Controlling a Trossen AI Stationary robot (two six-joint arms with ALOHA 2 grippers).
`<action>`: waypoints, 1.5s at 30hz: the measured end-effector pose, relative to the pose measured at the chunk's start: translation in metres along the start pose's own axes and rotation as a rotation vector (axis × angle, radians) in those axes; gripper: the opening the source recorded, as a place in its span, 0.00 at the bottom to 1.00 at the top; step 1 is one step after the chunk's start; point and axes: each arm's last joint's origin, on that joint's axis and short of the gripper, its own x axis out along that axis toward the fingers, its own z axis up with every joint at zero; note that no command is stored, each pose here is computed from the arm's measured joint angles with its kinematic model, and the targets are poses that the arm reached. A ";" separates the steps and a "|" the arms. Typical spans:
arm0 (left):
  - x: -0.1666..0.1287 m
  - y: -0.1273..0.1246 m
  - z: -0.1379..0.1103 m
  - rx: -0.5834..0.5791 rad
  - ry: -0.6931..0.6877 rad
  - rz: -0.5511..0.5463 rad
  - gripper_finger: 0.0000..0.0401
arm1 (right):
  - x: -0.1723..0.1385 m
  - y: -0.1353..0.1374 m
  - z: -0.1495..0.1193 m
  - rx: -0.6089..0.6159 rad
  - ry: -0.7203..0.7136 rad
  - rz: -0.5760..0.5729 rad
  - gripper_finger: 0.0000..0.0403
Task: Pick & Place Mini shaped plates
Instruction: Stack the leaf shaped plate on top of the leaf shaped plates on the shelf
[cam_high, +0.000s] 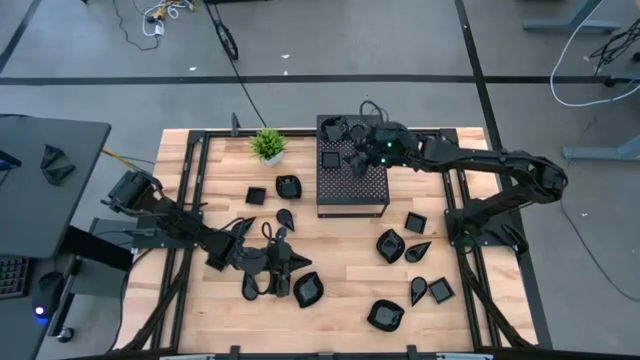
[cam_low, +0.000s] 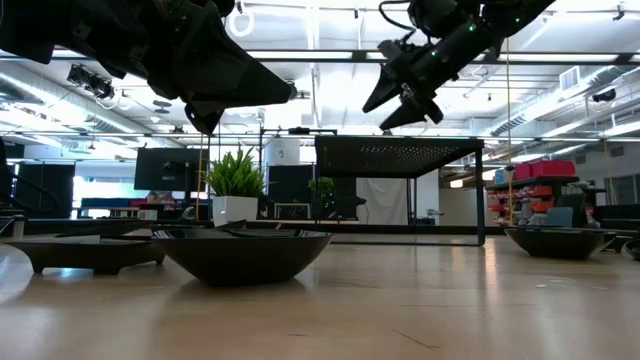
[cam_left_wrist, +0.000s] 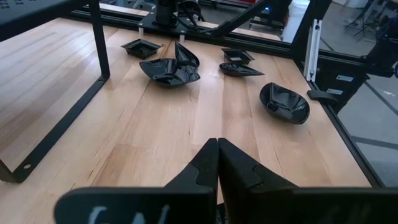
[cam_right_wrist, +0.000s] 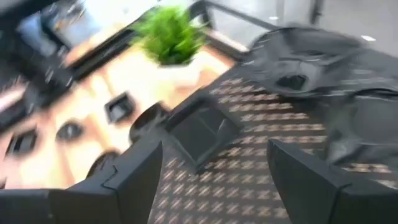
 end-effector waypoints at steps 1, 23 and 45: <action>0.000 0.000 0.000 0.000 -0.001 0.000 0.03 | 0.000 0.004 -0.002 -0.036 0.009 0.011 0.72; 0.000 -0.001 0.000 -0.015 -0.005 -0.006 0.03 | -0.131 0.160 -0.119 -0.384 0.024 0.254 0.72; 0.000 0.000 0.004 -0.022 -0.042 0.012 0.03 | -0.145 0.154 -0.194 -0.643 0.317 0.060 0.72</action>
